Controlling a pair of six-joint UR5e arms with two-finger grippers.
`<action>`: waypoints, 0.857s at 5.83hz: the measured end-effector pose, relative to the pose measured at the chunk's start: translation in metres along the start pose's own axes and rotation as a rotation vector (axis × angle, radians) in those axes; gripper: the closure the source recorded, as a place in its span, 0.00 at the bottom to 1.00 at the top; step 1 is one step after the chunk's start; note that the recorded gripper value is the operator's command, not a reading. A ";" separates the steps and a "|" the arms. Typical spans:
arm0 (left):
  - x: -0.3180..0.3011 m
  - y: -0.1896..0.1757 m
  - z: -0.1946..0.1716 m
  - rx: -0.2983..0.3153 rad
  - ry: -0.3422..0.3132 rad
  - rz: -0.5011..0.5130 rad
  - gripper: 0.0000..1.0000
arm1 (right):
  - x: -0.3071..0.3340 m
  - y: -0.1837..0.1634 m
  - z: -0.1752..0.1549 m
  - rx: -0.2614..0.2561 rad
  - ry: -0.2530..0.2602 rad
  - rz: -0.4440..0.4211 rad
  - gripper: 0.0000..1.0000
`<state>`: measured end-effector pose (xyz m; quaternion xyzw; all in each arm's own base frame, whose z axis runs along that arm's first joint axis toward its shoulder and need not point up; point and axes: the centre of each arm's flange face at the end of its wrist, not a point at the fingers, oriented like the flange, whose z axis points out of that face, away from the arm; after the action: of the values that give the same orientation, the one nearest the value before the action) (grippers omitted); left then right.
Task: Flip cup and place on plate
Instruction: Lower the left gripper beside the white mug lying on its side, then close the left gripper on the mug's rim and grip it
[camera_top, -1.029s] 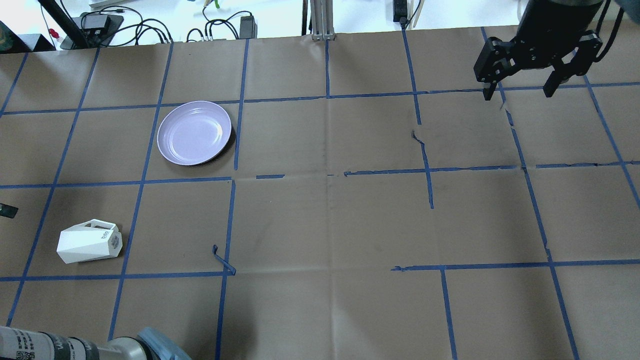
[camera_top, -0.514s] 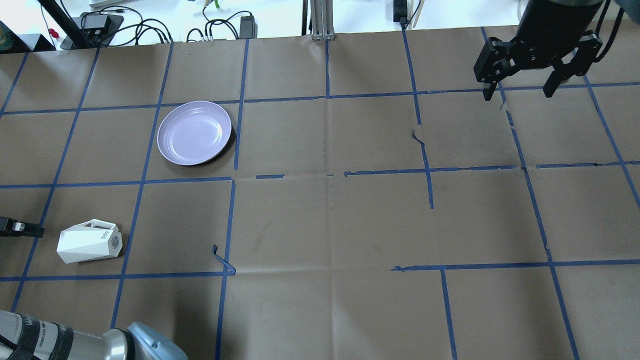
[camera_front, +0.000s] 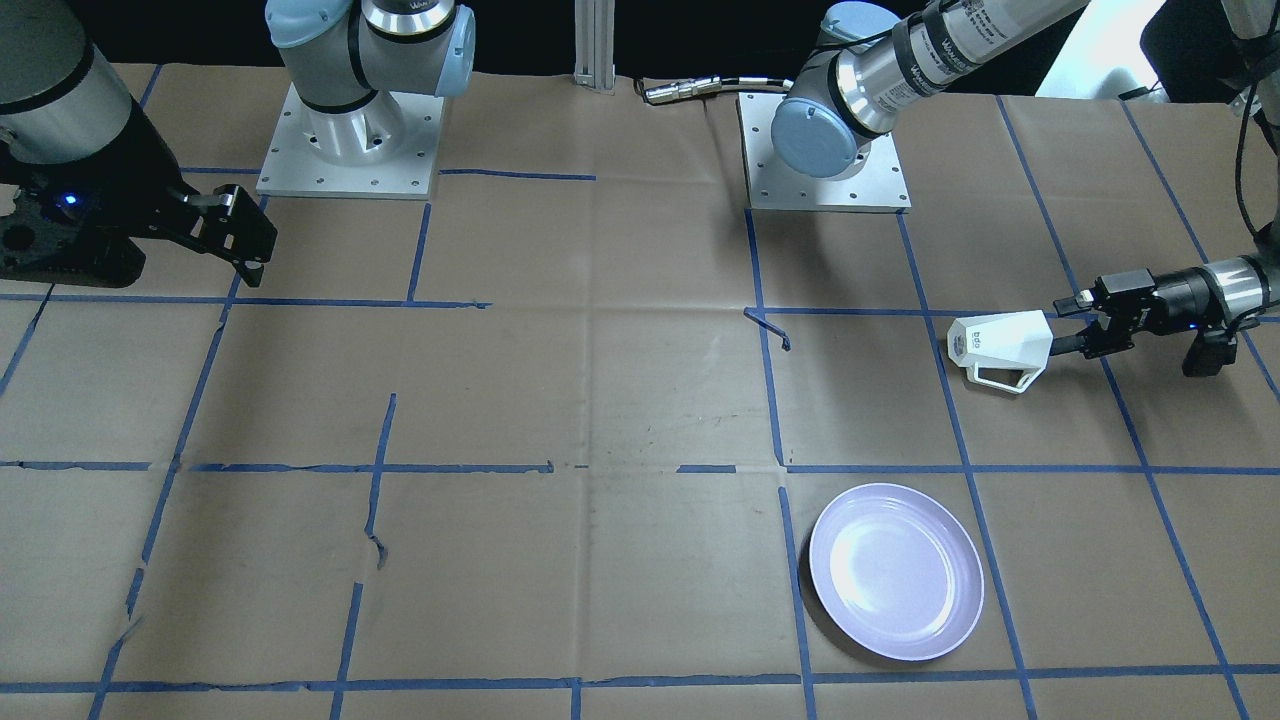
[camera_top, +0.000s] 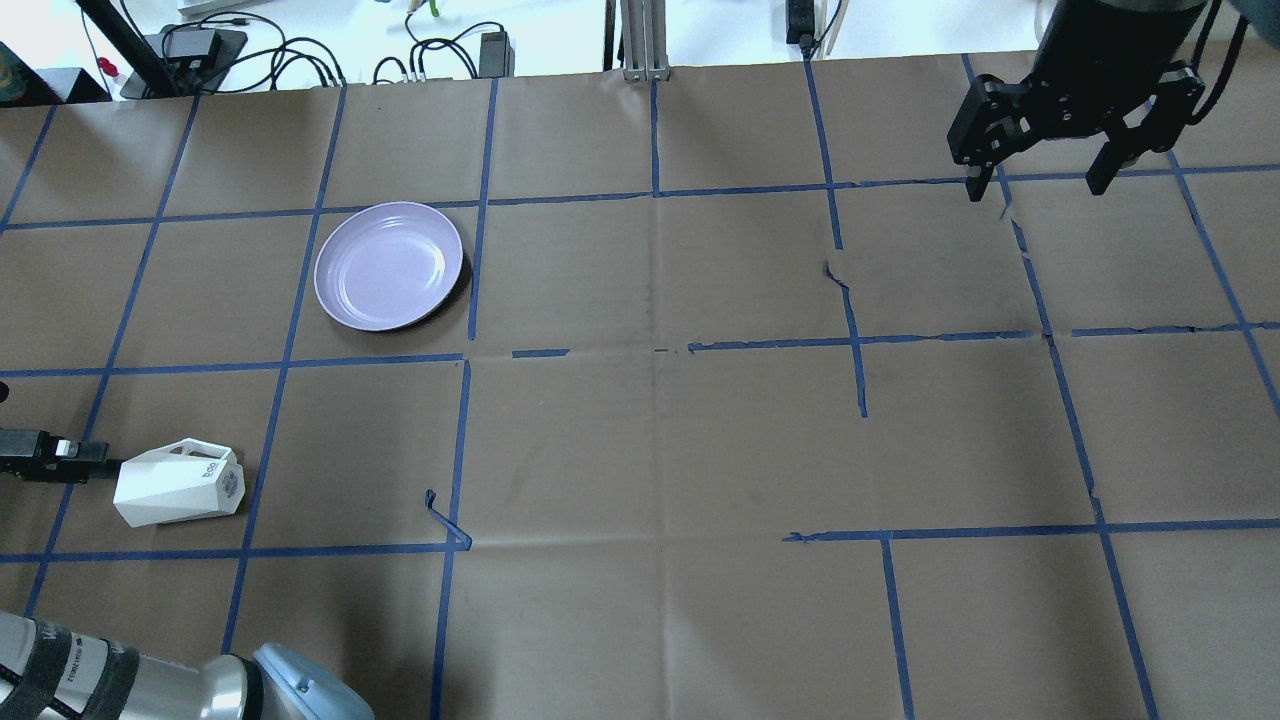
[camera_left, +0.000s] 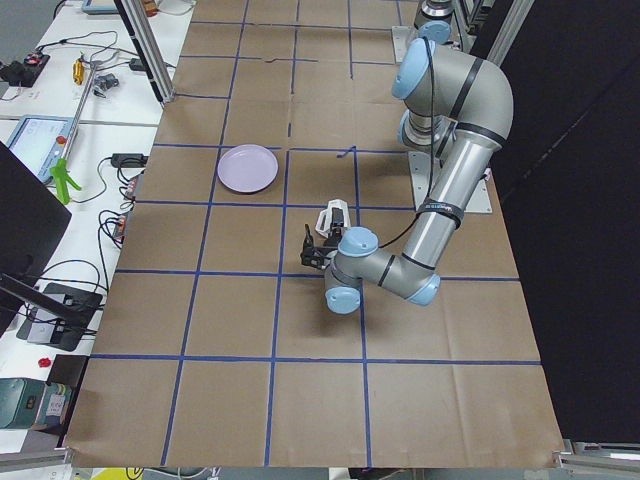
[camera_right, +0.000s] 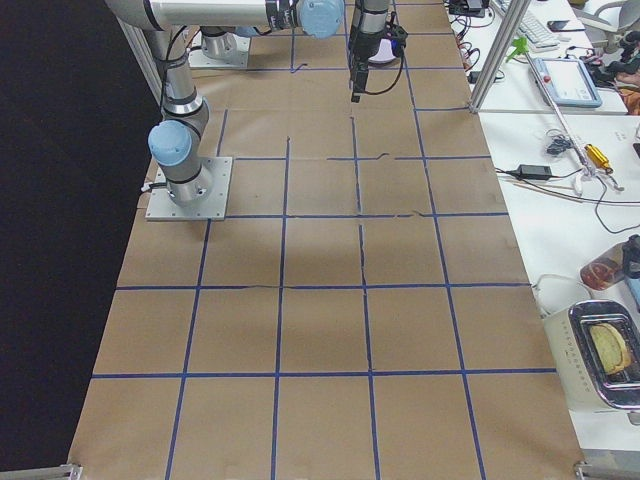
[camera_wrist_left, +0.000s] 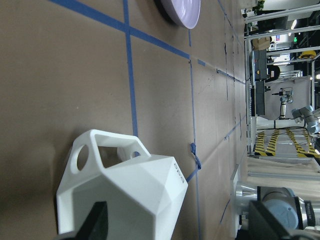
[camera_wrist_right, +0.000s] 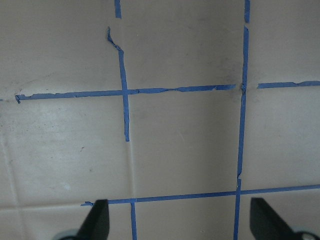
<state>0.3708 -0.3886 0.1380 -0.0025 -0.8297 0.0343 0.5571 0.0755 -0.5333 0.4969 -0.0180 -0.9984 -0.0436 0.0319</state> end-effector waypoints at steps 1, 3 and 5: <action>-0.017 0.009 0.001 0.028 0.052 -0.039 0.03 | 0.000 0.000 0.000 0.000 0.000 0.000 0.00; -0.037 0.016 0.009 0.081 0.151 -0.086 0.03 | 0.000 0.000 0.000 0.001 0.000 0.000 0.00; -0.035 0.016 0.010 0.088 0.163 -0.080 0.37 | 0.000 0.000 0.000 0.000 0.000 0.000 0.00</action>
<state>0.3746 -0.3748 0.1008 0.0523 -0.7788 0.0481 0.6232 0.0755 -0.5333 0.4969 -0.0180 -0.9984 -0.0434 0.0319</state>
